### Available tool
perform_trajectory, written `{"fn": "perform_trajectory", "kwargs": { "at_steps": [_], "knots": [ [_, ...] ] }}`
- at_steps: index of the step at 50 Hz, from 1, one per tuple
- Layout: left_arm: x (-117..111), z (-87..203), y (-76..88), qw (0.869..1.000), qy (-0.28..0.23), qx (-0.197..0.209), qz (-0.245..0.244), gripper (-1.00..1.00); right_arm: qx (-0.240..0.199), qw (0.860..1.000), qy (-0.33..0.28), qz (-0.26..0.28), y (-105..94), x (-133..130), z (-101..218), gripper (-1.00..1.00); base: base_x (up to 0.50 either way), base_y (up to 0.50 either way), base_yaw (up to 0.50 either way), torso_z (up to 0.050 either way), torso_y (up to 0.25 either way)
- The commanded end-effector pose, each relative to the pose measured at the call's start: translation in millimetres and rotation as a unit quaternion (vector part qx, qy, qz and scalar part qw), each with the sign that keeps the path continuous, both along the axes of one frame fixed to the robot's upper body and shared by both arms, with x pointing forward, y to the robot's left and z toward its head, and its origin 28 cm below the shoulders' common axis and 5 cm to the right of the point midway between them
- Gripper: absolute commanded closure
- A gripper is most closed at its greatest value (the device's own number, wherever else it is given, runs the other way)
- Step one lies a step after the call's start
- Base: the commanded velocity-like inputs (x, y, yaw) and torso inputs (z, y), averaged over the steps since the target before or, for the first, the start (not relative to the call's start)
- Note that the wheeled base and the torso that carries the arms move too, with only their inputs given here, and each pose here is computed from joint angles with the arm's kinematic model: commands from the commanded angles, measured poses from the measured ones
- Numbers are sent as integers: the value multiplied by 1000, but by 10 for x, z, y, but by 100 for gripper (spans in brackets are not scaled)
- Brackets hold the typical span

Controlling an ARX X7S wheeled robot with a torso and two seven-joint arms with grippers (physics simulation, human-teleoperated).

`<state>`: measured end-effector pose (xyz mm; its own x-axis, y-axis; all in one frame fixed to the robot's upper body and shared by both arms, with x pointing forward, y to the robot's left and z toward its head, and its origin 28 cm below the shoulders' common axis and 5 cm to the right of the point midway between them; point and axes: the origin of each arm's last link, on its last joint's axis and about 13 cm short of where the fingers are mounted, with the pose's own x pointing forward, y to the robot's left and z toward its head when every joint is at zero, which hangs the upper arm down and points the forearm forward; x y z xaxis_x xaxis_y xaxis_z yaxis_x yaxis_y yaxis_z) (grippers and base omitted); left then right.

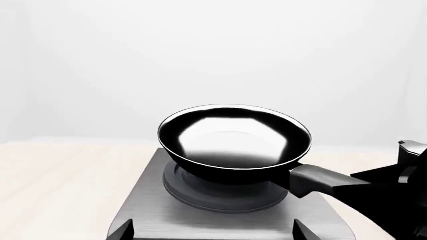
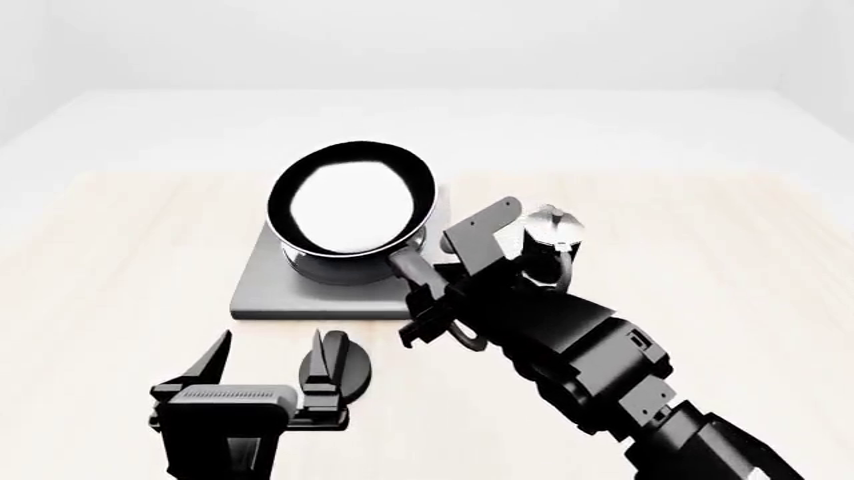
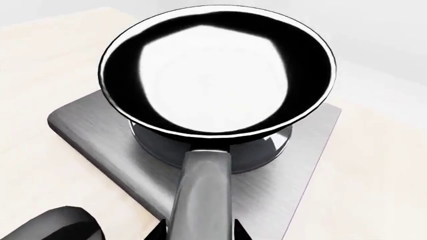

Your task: Put the frying pan on the stove.

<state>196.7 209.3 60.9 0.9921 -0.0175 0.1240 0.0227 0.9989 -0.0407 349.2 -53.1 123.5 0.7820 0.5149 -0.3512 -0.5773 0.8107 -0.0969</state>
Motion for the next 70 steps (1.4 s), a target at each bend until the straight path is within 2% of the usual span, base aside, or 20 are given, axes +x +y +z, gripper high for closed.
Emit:
{"fn": "perform_trajectory", "kwargs": {
  "at_steps": [1,40,41,70],
  "knots": [
    [-2,7,-3,1000,0,1,0,-100,6,999,-38,-2,37,83,151,100,0,0,0,0,10],
    [-16,3,22,1000,-1,0,4,-100,-5,999,-41,-8,96,138,104,100,0,0,0,1,2],
    [-15,2,20,1000,-1,0,4,-100,-5,999,-41,-8,96,139,108,-100,0,0,0,0,0],
    [-21,6,4,1000,-2,1,1,-100,19,998,-61,-11,32,34,215,-100,0,0,0,0,0]
  ]
}}
